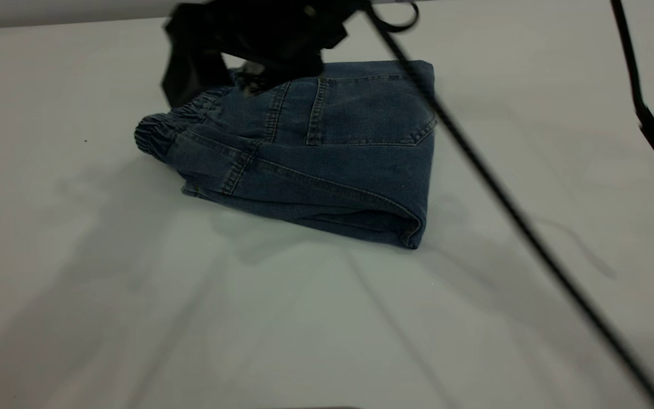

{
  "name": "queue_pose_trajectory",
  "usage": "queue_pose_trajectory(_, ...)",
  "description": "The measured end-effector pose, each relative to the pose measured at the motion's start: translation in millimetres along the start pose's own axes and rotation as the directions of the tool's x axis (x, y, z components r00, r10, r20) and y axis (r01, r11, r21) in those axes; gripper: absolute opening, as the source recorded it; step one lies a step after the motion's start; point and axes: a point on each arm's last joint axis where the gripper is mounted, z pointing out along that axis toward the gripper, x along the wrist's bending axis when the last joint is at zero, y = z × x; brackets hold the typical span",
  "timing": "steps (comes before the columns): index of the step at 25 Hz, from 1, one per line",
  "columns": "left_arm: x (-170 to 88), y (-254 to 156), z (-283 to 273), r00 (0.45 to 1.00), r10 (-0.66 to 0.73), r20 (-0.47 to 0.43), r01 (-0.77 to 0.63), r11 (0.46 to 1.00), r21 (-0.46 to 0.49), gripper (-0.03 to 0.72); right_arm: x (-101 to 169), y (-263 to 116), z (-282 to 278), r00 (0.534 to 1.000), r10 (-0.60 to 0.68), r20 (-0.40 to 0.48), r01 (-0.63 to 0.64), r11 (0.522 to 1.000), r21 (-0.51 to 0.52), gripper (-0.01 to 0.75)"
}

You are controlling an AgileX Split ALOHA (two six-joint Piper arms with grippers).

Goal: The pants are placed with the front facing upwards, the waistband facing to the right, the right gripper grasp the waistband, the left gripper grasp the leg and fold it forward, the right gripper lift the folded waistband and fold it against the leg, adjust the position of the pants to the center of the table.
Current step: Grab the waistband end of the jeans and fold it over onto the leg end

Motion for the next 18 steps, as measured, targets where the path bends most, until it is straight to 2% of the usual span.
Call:
queue_pose_trajectory(2,0,0,0,1.000,0.000,0.000,0.000,1.000,0.001,0.286,8,9,-3,0.998,0.064,0.002,-0.064,0.997,0.052,0.540)
queue_pose_trajectory(5,0,0,0,1.000,-0.002,0.000,0.002,1.000,0.001,0.286,10,24,-11,0.983,0.157,0.096,-0.165,0.982,0.089,0.522)
queue_pose_trajectory(8,0,0,0,1.000,-0.002,0.000,0.002,1.000,0.001,0.286,8,35,-19,0.928,0.308,0.208,-0.330,0.941,0.078,0.489)
queue_pose_trajectory(10,0,0,0,1.000,-0.005,0.000,0.005,1.000,0.001,0.286,9,38,-23,0.884,0.397,0.246,-0.426,0.901,0.077,0.471)
queue_pose_trajectory(13,0,0,0,1.000,-0.019,0.000,0.019,1.000,0.002,0.286,11,37,-24,0.837,0.489,0.245,-0.521,0.850,0.084,0.464)
queue_pose_trajectory(16,-1,-5,1,1.000,-0.026,0.002,0.026,1.000,0.015,0.286,12,42,-17,0.772,0.605,0.195,-0.622,0.782,0.035,0.461)
queue_pose_trajectory(18,-1,-7,1,1.000,-0.027,0.003,0.027,0.999,0.022,0.286,10,47,-7,0.748,0.639,0.178,-0.653,0.757,0.021,0.453)
